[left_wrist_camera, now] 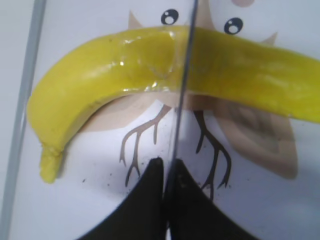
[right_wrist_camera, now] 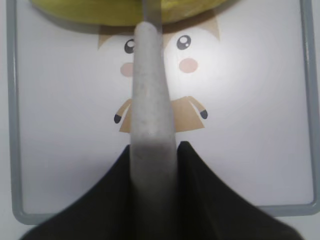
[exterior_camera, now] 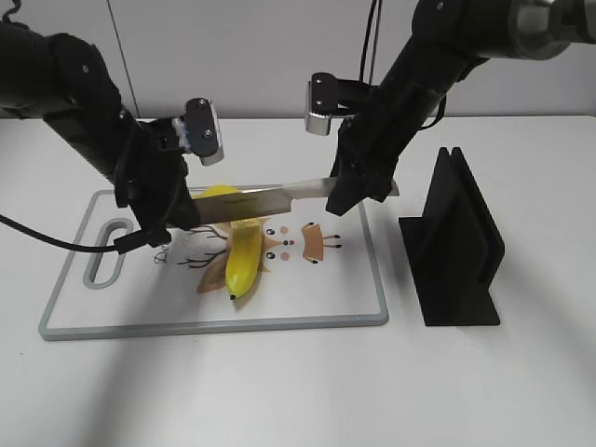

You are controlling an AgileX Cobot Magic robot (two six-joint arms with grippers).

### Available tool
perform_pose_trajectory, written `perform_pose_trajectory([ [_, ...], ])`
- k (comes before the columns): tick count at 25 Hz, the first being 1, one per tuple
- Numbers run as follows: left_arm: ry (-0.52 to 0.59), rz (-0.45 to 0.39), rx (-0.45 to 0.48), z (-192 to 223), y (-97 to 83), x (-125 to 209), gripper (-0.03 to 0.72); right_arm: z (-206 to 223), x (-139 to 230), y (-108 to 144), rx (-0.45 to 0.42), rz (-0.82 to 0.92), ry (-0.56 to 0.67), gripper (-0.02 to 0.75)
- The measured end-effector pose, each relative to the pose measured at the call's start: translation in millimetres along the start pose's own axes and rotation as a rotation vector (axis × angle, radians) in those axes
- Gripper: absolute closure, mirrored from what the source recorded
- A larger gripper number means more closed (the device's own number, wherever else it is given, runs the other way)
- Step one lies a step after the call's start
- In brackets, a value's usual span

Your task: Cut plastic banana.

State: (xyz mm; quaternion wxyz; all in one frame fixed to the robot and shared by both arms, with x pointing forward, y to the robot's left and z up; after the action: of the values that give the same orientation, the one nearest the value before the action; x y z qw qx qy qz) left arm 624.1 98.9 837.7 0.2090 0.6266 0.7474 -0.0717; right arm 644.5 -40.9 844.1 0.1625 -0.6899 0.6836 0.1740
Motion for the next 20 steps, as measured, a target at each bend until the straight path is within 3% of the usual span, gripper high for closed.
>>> perform_pose_trajectory([
  [5,-0.031,0.045,-0.062,-38.4,5.9,-14.5,0.704,-34.2,-19.6,1.1,0.030,-0.014,-0.015,0.548],
  [12,-0.093,0.094,-0.114,-94.0,0.0,-37.7,0.704,-83.2,-39.9,18.9,0.041,-0.048,-0.032,0.553],
  [20,-0.119,0.100,-0.119,-112.5,-5.5,-44.8,0.705,-101.1,-48.5,25.7,0.055,-0.068,-0.045,0.556],
])
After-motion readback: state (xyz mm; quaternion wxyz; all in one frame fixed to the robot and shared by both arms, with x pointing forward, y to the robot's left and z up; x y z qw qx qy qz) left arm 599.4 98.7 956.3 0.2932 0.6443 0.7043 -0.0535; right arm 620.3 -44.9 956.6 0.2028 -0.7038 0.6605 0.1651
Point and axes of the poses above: a point on each arm's last joint axis where the gripper is mounted, z pointing out along that axis toward the gripper, y along the wrist's bending axis when the last joint is at zero, x = y × z, the point moved 10 cm from there along z, pointing out along that axis toward the gripper, and after that the axes turned 4 degrees about -z, right-handed, at the moved point
